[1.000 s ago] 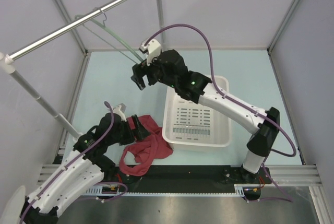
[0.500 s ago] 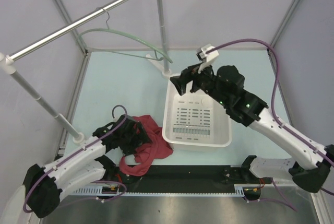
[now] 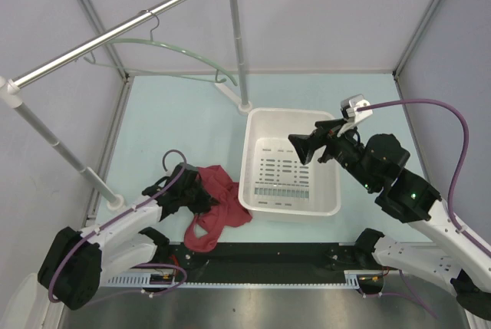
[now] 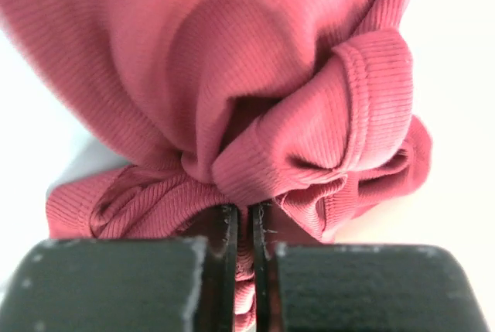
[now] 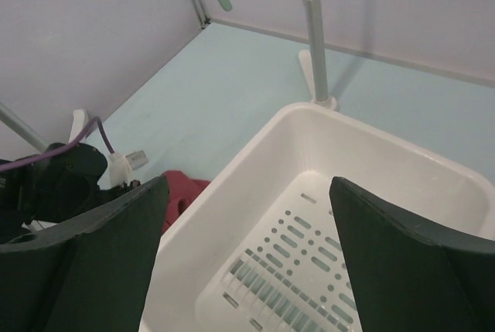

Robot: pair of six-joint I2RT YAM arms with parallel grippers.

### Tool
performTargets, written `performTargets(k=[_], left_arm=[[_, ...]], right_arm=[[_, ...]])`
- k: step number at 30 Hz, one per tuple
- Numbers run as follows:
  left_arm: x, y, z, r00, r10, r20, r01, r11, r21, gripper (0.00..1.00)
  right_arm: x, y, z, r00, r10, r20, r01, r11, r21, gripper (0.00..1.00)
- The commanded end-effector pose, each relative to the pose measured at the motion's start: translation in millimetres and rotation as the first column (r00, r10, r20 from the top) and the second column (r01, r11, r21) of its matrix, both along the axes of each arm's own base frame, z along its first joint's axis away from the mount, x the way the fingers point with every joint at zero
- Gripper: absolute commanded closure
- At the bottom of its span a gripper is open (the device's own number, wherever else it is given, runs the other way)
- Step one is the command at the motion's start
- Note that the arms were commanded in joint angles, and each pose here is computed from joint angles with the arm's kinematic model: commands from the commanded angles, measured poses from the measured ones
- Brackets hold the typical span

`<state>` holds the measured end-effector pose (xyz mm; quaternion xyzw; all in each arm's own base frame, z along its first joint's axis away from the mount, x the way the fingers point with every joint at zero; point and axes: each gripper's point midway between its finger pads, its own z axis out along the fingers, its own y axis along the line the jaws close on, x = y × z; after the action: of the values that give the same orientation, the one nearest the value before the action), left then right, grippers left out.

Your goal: Remove the tank top from the hanger

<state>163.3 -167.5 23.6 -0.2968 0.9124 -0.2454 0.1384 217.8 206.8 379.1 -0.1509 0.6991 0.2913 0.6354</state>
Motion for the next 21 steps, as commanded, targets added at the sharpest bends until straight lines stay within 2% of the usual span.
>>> performTargets(k=[1, 2, 3, 5, 6, 8, 10, 12, 14, 15, 17, 18, 20, 21], left_arm=[[51.0, 19.5, 51.8, 0.963, 0.037, 0.267, -0.053, 0.997, 0.054, 1.0], [47.9, 28.6, 61.0, 0.96, 0.017, 0.279, -0.048, 0.993, 0.105, 1.0], [58.7, 32.4, 102.9, 0.917, -0.008, 0.4, -0.042, 0.992, 0.117, 1.0], [59.8, 46.5, 137.0, 0.879, -0.024, 0.477, -0.064, 0.984, 0.169, 1.0], [63.2, 47.3, 176.3, 0.822, -0.055, 0.567, -0.05, 0.985, 0.168, 1.0], [57.5, 48.1, 227.7, 0.719, -0.063, 0.692, -0.032, 0.992, 0.123, 1.0], [48.2, 42.8, 283.8, 0.584, -0.079, 0.808, 0.027, 0.997, 0.078, 1.0], [32.7, 23.4, 343.7, 0.423, -0.109, 0.9, 0.168, 0.985, 0.04, 1.0], [31.3, 6.3, 370.5, 0.368, -0.14, 0.919, 0.259, 0.965, 0.043, 1.0], [17.3, -8.2, 395.0, 0.313, -0.17, 0.935, 0.368, 0.929, 0.046, 1.0], [20.1, -33.3, 408.9, 0.291, -0.205, 0.934, 0.485, 0.873, 0.041, 1.0], [8.4, -45.0, 422.7, 0.253, -0.22, 0.942, 0.571, 0.82, 0.039, 1.0], [18.2, -66.3, 422.7, 0.256, -0.242, 0.936, 0.63, 0.776, 0.028, 1.0], [11.2, -78.6, 427.3, 0.237, -0.256, 0.937, 0.668, 0.744, 0.035, 1.0]], right_arm=[[-7.8, -22.8, -14.1, 0.997, -0.06, -0.048, 0.059, 0.998, -0.014, 0.09], [-9.7, -24.9, -16.4, 0.997, -0.061, -0.052, 0.061, 0.998, -0.015, 0.09], [-10.8, -28.1, -21.8, 0.996, -0.07, -0.064, 0.068, 0.997, -0.024, 0.1], [-15.1, -33.1, -21.0, 0.995, -0.073, -0.062, 0.072, 0.997, -0.01, 0.1], [-14.8, -34.8, -21.9, 0.995, -0.079, -0.061, 0.078, 0.997, -0.009, 0.1], [-16.0, -36.5, -19.6, 0.995, -0.08, -0.052, 0.08, 0.997, -0.003, 0.1], [-14.8, -36.9, -15.9, 0.996, -0.084, -0.041, 0.084, 0.996, -0.003, 0.1], [-13.0, -38.0, -12.0, 0.995, -0.092, -0.029, 0.092, 0.996, -0.009, 0.1], [-12.5, -39.9, -4.2, 0.995, -0.098, -0.012, 0.098, 0.995, -0.007, 0.09], [-12.9, -41.8, 0.3, 0.995, -0.102, -0.003, 0.102, 0.995, 0.001, 0.1], [-13.6, -44.6, 8.5, 0.994, -0.11, 0.009, 0.11, 0.994, 0.017, 0.09], [-14.7, -46.8, 11.7, 0.993, -0.116, 0.009, 0.116, 0.993, 0.032, 0.1], [-16.8, -50.9, 14.7, 0.992, -0.125, 0.004, 0.125, 0.991, 0.045, 0.1], [-17.9, -53.7, 15.8, 0.991, -0.134, -0.002, 0.134, 0.989, 0.058, 0.1]])
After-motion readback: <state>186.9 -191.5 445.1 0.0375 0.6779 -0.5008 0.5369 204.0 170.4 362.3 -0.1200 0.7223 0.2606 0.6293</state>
